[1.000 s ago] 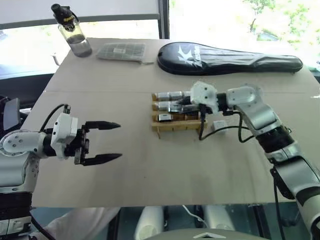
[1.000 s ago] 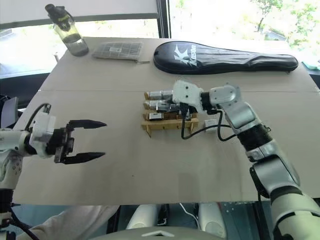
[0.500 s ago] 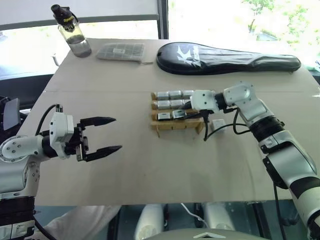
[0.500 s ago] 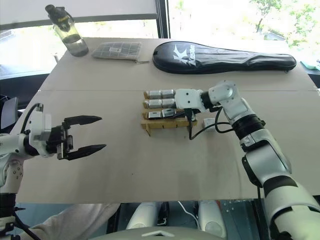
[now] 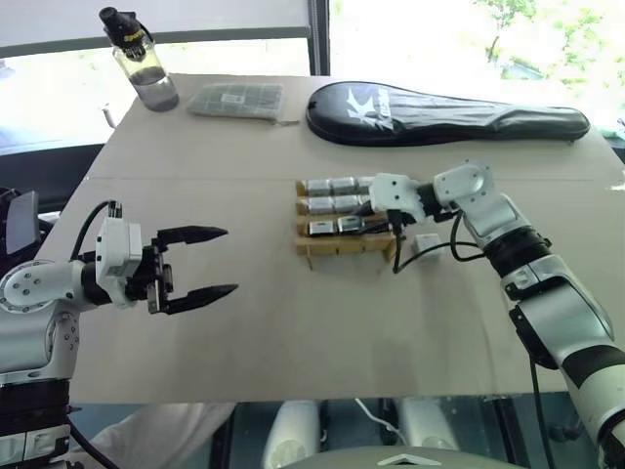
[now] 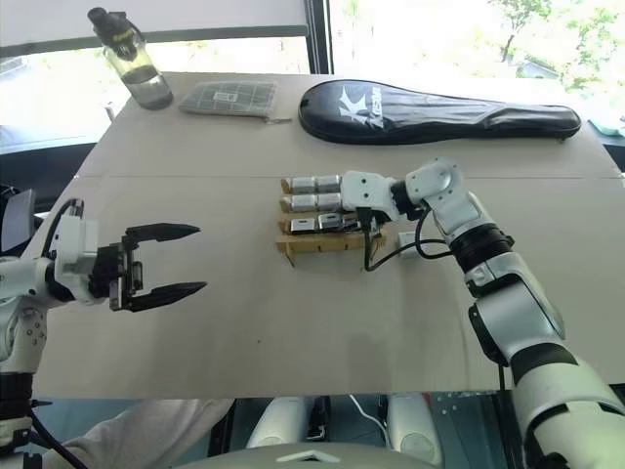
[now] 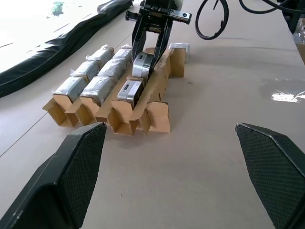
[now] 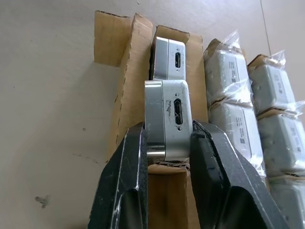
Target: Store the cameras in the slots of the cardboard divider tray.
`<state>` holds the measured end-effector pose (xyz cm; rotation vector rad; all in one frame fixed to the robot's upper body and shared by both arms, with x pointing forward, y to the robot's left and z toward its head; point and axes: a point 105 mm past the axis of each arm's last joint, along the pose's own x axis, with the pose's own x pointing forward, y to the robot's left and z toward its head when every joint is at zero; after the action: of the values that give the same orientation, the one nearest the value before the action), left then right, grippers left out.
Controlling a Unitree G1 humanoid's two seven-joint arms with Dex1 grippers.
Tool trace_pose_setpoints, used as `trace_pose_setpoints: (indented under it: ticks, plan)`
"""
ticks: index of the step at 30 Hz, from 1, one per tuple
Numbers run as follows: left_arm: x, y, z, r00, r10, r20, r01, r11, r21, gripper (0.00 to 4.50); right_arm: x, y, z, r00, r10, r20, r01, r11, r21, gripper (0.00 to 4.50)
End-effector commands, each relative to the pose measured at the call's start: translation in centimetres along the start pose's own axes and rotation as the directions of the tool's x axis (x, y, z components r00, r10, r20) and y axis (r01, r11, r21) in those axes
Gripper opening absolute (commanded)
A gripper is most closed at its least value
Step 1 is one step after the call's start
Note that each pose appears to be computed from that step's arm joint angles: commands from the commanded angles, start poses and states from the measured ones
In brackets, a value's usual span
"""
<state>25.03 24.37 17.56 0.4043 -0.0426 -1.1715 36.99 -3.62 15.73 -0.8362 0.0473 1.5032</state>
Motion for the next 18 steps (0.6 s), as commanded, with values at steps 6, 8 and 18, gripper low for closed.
trace_pose_setpoints:
  ticks: [6, 8, 18]
  plan:
    - [-0.1, 0.2, 0.6, 1.000, 0.007, 0.016, -0.007, 1.000, 0.025, 4.50, -0.9, -1.6, 1.1, 0.998, -0.058, 0.021, 0.058, 0.998, 0.014, 4.30]
    - [0.0, 0.1, 0.7, 1.000, 0.003, 0.021, -0.003, 1.000, 0.024, 4.50, -2.0, -1.8, 2.1, 0.996, -0.075, 0.056, 0.075, 0.997, 0.004, 4.41]
    - [1.6, -0.6, 2.2, 0.993, -0.090, 0.077, 0.088, 0.996, 0.025, 4.50, -9.8, 1.2, -1.3, 0.945, -0.327, -0.013, 0.321, 0.918, 0.232, 4.41]
